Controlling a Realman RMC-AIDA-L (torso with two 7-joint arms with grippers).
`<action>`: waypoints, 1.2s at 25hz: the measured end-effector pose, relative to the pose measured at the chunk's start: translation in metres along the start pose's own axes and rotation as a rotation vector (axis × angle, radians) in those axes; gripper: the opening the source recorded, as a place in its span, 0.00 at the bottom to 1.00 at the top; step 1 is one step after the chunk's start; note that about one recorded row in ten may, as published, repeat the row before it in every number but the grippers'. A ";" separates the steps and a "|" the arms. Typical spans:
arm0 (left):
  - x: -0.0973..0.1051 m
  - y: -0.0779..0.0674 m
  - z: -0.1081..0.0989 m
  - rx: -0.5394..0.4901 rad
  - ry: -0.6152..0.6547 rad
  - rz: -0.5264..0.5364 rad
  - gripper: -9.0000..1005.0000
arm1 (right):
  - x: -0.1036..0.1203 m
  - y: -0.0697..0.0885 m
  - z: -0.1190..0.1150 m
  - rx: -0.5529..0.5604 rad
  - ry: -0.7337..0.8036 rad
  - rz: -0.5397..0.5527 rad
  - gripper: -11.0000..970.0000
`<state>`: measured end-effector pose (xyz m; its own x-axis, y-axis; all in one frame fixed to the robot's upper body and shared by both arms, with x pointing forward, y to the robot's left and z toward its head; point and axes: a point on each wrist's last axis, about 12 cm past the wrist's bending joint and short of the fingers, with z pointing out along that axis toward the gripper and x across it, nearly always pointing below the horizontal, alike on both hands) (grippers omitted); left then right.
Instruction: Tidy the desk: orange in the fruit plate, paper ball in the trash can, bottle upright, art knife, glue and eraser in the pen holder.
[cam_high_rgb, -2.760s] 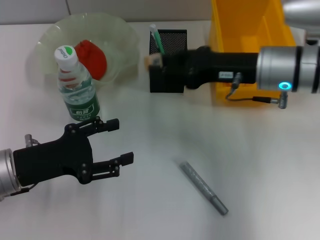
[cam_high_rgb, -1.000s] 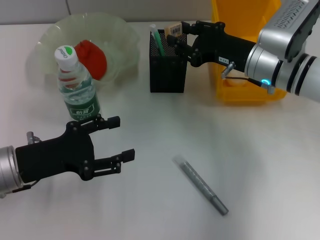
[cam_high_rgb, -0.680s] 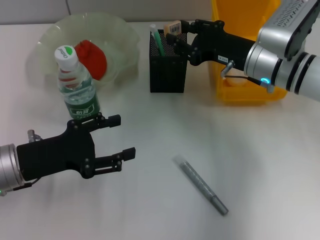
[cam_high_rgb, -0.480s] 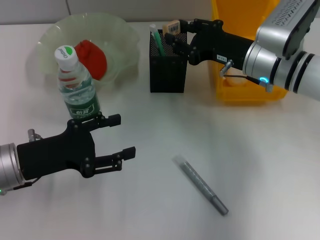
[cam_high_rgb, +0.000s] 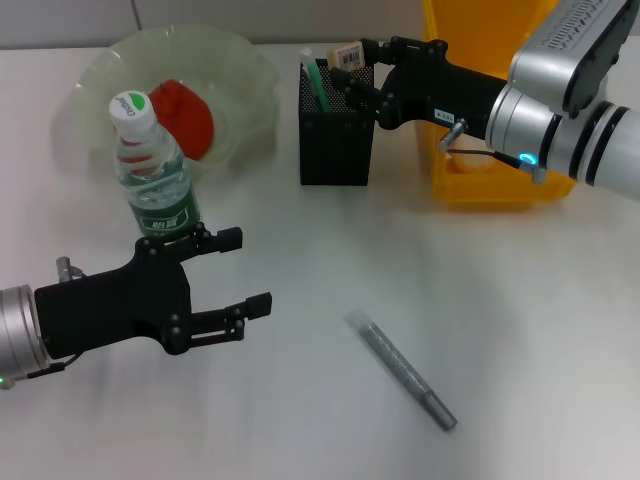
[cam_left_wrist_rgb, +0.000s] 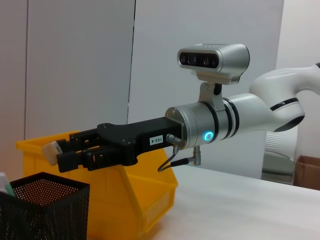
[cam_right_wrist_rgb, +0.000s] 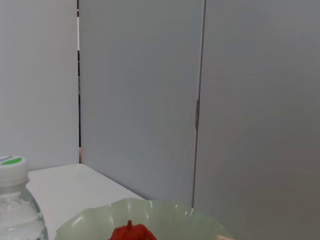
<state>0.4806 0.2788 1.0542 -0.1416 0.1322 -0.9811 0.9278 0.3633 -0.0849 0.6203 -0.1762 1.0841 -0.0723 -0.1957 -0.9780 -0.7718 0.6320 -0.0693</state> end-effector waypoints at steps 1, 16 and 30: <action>0.000 0.000 0.000 0.000 0.000 0.000 0.82 | 0.000 0.000 0.000 0.000 0.000 0.000 0.51; 0.001 0.000 0.000 0.000 0.002 -0.002 0.82 | 0.001 0.003 0.001 -0.019 0.010 -0.004 0.60; 0.000 -0.004 -0.003 0.013 -0.017 -0.007 0.82 | -0.005 0.008 -0.010 -0.063 -0.070 0.014 0.60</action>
<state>0.4757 0.2801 1.0549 -0.1425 0.1138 -0.9832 0.9311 0.3524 -0.0941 0.6080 -0.1780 1.0906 -0.0410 -0.1328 -0.9903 -0.8092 0.5858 -0.0450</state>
